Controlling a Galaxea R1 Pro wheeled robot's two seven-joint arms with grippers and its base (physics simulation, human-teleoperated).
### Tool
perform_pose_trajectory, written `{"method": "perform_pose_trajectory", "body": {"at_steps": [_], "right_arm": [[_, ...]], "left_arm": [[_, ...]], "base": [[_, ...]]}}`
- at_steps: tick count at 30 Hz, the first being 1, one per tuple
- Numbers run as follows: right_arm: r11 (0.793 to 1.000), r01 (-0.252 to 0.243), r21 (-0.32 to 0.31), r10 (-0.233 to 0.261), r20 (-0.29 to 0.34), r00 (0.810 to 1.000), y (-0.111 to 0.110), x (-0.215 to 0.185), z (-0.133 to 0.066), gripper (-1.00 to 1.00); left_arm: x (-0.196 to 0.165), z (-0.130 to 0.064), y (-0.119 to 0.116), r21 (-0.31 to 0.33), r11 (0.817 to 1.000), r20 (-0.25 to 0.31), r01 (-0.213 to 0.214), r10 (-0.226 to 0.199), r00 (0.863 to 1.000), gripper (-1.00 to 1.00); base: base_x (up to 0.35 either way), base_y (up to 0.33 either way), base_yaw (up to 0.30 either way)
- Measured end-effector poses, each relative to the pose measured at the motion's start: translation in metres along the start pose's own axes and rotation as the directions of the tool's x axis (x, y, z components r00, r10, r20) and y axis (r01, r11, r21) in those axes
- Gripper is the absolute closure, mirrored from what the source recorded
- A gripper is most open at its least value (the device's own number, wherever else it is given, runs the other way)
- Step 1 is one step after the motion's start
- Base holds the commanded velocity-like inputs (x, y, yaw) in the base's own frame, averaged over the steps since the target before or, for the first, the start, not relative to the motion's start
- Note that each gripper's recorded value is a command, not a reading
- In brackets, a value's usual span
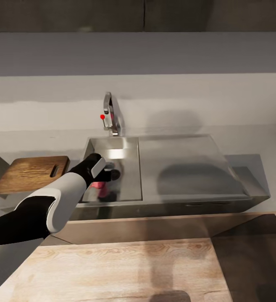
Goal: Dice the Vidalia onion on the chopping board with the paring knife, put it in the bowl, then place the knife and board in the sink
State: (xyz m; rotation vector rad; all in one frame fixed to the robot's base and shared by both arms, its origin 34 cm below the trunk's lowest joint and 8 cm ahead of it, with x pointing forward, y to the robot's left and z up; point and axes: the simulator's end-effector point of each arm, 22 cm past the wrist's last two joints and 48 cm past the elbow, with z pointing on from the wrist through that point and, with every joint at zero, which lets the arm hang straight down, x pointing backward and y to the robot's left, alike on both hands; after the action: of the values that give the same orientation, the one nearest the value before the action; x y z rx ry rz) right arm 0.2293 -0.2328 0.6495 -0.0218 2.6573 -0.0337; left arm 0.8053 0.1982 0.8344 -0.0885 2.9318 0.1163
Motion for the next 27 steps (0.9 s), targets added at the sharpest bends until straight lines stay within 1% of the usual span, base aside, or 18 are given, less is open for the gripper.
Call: {"method": "perform_pose_trajectory", "body": {"at_steps": [3,6,8,9,10,11,12,14,15,17,18,19,21,23,24,25,26,27], "right_arm": [[1.000,0.000,0.000,0.000,0.005,1.000,0.000,-0.002,0.000,-1.00],[1.000,0.000,0.000,0.000,0.009,1.000,0.000,-0.003,0.001,-1.00],[1.000,0.000,0.000,0.000,0.012,1.000,0.000,-0.005,0.001,-1.00],[1.000,0.000,0.000,0.000,0.014,1.000,0.000,-0.005,0.001,-1.00],[1.000,0.000,0.000,0.000,0.015,1.000,0.000,-0.006,0.001,-1.00],[1.000,0.000,0.000,0.000,0.017,1.000,0.000,-0.006,0.001,-1.00],[1.000,0.000,0.000,0.000,0.018,1.000,0.000,-0.007,0.001,-1.00],[1.000,0.000,0.000,0.000,0.021,1.000,0.000,-0.008,0.001,-1.00],[1.000,0.000,0.001,0.000,0.022,1.000,0.000,-0.008,0.001,-1.00],[1.000,0.000,0.001,0.000,0.026,1.000,0.000,-0.010,0.001,-1.00],[1.000,0.000,0.001,0.000,0.027,1.000,0.000,-0.010,0.001,-1.00],[1.000,0.000,0.001,0.000,0.029,1.000,0.000,-0.011,0.002,-1.00],[1.000,0.000,0.001,0.000,0.032,0.999,0.000,-0.012,0.002,-1.00],[1.000,-0.001,0.001,0.001,0.035,0.999,0.000,-0.013,0.002,-1.00],[1.000,-0.001,0.001,0.001,0.036,0.999,0.000,-0.014,0.002,-1.00],[1.000,-0.001,0.001,0.001,0.038,0.999,0.000,-0.014,0.002,-1.00],[1.000,-0.001,0.001,0.001,0.039,0.999,0.000,-0.014,0.002,-1.00],[1.000,-0.001,0.001,0.001,0.041,0.999,0.000,-0.015,0.002,-1.00]], "left_arm": [[-0.004,-0.004,0.000,0.002,1.000,0.010,0.002,-0.002,1.000,1.00],[-0.017,-0.015,-0.001,0.008,1.000,0.045,0.007,-0.008,0.999,1.00],[-0.038,-0.030,-0.001,0.016,1.000,0.101,0.016,-0.017,0.995,1.00],[-0.044,-0.035,-0.001,0.020,1.000,0.117,0.018,-0.021,0.993,1.00],[-0.055,-0.045,-0.002,0.024,0.999,0.143,0.021,-0.024,0.989,1.00],[-0.068,-0.060,-0.003,0.033,0.999,0.175,0.021,-0.026,0.984,1.00],[-0.077,-0.071,-0.003,0.039,0.999,0.194,0.020,-0.027,0.981,1.00],[-0.087,-0.090,-0.003,0.052,0.998,0.235,0.020,-0.032,0.971,1.00],[-0.090,-0.095,-0.002,0.056,0.998,0.252,0.023,-0.037,0.967,1.00],[-0.098,-0.114,0.001,0.071,0.997,0.328,0.036,-0.058,0.943,1.00],[-0.099,-0.119,0.002,0.076,0.996,0.347,0.040,-0.064,0.936,1.00],[-0.098,-0.128,0.004,0.081,0.996,0.383,0.044,-0.072,0.921,1.00],[-0.088,-0.148,0.009,0.091,0.995,0.475,0.047,-0.084,0.876,1.00],[-0.074,-0.160,0.012,0.101,0.994,0.524,0.049,-0.095,0.847,1.00],[-0.069,-0.162,0.012,0.105,0.993,0.533,0.050,-0.098,0.840,1.00],[-0.059,-0.167,0.014,0.110,0.993,0.549,0.051,-0.103,0.829,1.00],[-0.047,-0.172,0.016,0.114,0.992,0.569,0.050,-0.107,0.815,1.00],[-0.043,-0.175,0.017,0.115,0.992,0.577,0.049,-0.107,0.810,1.00]], "base": [[0.000,0.000,-0.074],[0.000,0.000,-0.074],[0.000,0.000,-0.074],[0.000,0.000,-0.074],[0.000,0.000,-0.074],[0.000,0.000,-0.074],[0.000,0.000,-0.074],[0.000,0.000,-0.074],[0.000,0.000,-0.074],[0.000,0.000,-0.074],[0.000,0.000,-0.074],[0.000,0.000,-0.074],[0.000,0.000,-0.074],[0.000,0.000,-0.074],[0.000,0.000,-0.074],[0.000,0.000,-0.074],[0.000,0.000,-0.074],[0.000,0.000,-0.074]]}}
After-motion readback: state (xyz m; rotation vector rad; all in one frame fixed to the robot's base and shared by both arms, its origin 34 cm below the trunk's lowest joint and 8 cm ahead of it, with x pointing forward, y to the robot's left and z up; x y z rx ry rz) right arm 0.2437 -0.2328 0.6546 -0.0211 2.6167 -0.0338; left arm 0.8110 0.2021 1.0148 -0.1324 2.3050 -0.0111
